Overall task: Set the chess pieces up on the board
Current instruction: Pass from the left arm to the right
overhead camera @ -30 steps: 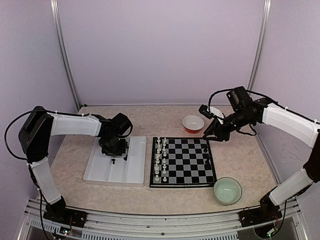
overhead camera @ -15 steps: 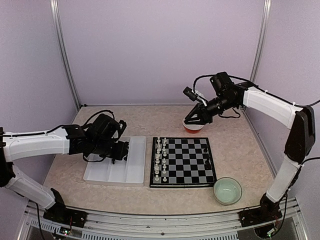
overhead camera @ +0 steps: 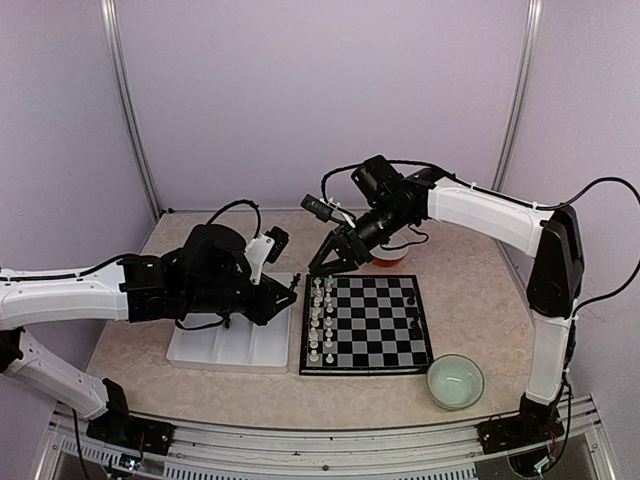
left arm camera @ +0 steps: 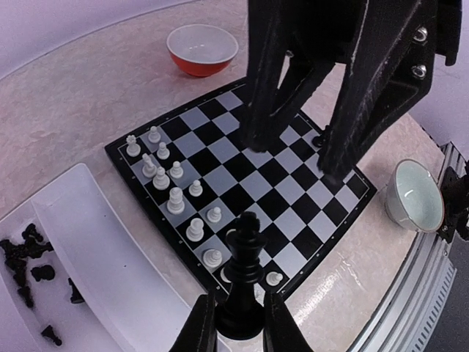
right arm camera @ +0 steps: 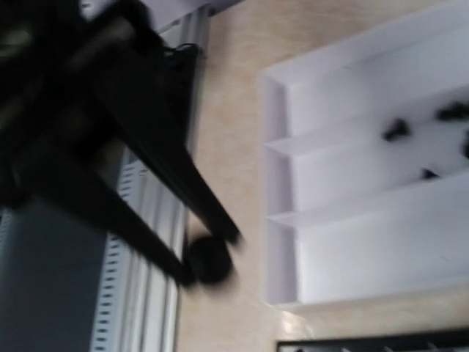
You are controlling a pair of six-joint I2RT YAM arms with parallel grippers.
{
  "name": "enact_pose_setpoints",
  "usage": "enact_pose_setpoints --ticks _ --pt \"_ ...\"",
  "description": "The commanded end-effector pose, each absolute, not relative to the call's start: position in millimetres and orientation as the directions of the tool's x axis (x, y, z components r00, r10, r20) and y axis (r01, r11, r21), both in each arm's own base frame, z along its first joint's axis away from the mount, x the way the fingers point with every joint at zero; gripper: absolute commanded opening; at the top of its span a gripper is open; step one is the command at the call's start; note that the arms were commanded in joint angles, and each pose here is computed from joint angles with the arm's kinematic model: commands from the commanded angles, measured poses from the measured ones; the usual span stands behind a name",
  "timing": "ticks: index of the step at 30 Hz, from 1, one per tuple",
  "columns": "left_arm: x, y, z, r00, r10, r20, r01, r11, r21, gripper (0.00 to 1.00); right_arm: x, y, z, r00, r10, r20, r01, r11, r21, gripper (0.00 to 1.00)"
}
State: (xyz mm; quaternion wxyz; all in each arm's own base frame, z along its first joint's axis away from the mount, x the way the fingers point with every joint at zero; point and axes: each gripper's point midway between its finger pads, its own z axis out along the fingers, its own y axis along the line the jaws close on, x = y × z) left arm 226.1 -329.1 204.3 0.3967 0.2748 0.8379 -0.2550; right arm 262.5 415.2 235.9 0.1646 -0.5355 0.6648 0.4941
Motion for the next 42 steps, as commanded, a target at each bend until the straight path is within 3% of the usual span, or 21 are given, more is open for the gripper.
enact_pose_setpoints --ticks 1,8,15,23,25,28,32,36,42 --pt "223 -357 223 -0.477 0.264 -0.838 0.713 0.674 -0.193 0.12 244 425 257 -0.35 -0.535 -0.769 -0.863 -0.134 0.487 0.35" --pt "221 -370 227 -0.459 0.267 -0.847 0.726 0.662 -0.185 0.12 235 425 246 -0.346 -0.564 -0.75 -0.861 -0.128 0.493 0.34" --pt "223 -369 232 -0.452 0.258 -0.854 0.719 0.671 -0.178 0.11 232 424 245 -0.347 -0.568 -0.746 -0.859 -0.127 0.496 0.26" --pt "227 -370 231 -0.446 0.251 -0.859 0.712 0.681 -0.171 0.11 229 422 244 -0.351 -0.57 -0.743 -0.852 -0.135 0.506 0.05" --pt "228 -369 231 -0.445 0.252 -0.86 0.707 0.688 -0.165 0.16 230 422 244 -0.348 -0.571 -0.744 -0.855 -0.132 0.501 0.02" --pt "231 -368 227 -0.446 0.259 -0.857 0.697 0.7 -0.151 0.34 233 420 246 -0.326 -0.572 -0.752 -0.876 -0.116 0.467 0.0" --pt "232 -363 219 -0.452 0.281 -0.847 0.689 0.713 -0.131 0.51 252 401 248 -0.294 -0.58 -0.76 -0.923 -0.034 0.383 0.0" --pt "230 -359 215 -0.453 0.284 -0.845 0.685 0.718 -0.126 0.52 284 360 240 -0.274 -0.607 -0.746 -0.96 0.127 0.25 0.0" --pt "234 -358 211 -0.447 0.289 -0.846 0.675 0.73 -0.107 0.54 318 280 200 -0.265 -0.729 -0.631 -0.937 0.35 -0.011 0.0"
